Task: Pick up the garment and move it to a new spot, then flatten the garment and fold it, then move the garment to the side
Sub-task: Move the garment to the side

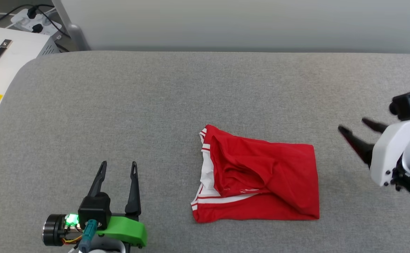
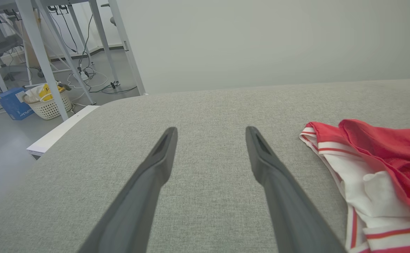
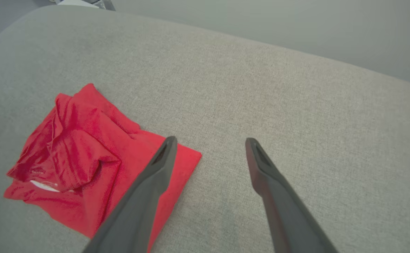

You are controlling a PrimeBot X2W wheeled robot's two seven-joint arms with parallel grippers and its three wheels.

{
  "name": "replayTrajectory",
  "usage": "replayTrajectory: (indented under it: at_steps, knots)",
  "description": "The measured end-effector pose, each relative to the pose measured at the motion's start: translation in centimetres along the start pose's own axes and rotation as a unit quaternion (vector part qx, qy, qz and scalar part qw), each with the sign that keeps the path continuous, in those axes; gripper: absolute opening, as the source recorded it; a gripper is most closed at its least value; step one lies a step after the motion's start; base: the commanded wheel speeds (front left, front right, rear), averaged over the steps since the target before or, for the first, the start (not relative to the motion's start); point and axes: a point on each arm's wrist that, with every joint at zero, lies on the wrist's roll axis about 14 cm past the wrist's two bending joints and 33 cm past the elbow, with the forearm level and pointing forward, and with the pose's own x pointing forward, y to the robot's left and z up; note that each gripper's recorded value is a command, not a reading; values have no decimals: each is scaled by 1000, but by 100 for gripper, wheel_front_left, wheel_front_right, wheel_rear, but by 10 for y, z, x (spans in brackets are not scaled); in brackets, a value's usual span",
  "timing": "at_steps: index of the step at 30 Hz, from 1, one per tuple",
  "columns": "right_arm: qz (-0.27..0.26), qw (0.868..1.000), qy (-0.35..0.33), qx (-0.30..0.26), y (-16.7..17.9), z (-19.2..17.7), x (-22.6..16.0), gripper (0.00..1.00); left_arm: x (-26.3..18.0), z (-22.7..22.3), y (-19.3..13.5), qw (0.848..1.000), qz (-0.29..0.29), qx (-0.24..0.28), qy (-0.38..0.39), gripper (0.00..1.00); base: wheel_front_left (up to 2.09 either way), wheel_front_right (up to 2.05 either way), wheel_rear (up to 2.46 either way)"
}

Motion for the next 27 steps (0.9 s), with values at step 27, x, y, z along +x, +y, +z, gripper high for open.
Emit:
replayTrajectory:
  at_steps: [27]
  knots:
    - [108, 954, 270, 76, 60, -148, 48, 100, 15, -15, 16, 999, 25, 2, 20, 100, 0, 0, 0]
